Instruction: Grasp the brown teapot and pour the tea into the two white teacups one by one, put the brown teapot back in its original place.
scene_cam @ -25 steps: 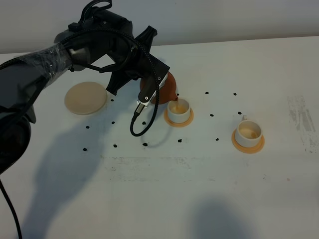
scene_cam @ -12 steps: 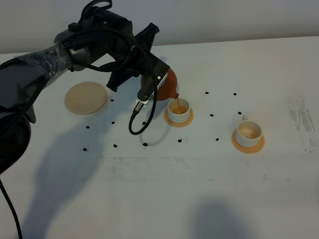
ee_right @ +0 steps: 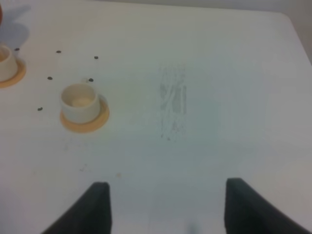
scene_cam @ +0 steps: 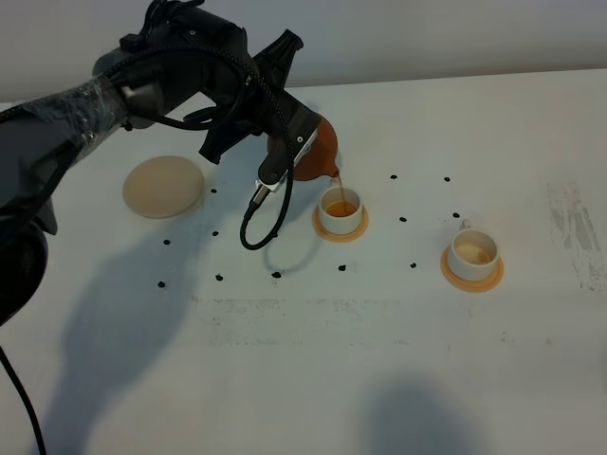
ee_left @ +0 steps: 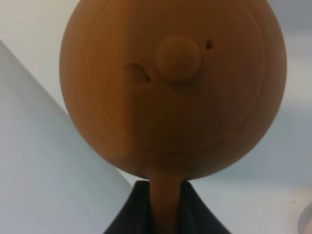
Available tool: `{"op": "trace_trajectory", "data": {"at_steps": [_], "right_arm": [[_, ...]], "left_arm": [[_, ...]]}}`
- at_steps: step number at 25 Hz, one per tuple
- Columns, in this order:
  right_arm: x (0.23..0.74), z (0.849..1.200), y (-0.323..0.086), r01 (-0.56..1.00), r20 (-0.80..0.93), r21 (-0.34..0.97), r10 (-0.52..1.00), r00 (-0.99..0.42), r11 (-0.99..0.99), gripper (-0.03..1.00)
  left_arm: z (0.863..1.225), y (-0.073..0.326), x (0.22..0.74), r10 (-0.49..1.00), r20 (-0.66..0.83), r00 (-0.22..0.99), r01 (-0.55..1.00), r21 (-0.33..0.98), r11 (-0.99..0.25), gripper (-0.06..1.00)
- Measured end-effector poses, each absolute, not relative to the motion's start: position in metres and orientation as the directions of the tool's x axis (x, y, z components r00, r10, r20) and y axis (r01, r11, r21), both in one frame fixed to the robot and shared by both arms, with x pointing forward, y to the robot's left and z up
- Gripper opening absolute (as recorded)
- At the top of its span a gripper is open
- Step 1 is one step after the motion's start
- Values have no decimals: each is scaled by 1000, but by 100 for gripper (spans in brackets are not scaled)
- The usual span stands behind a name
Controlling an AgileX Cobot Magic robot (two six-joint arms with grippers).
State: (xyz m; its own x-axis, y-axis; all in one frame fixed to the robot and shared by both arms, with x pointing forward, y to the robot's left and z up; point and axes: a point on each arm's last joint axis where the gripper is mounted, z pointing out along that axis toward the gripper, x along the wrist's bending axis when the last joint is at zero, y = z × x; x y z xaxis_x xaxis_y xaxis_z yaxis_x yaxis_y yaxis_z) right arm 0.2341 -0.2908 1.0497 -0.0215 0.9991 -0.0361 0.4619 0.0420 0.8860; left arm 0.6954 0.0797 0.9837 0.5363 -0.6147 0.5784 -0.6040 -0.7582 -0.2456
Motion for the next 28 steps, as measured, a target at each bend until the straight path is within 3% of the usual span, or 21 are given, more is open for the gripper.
{"op": "trace_trajectory", "data": {"at_steps": [28], "right_arm": [[234,1050,-291,462,-36,886,999,-22,42,51]], "left_arm": [[985,79,696,-675,566,474,-645,-298,-703,10]]}}
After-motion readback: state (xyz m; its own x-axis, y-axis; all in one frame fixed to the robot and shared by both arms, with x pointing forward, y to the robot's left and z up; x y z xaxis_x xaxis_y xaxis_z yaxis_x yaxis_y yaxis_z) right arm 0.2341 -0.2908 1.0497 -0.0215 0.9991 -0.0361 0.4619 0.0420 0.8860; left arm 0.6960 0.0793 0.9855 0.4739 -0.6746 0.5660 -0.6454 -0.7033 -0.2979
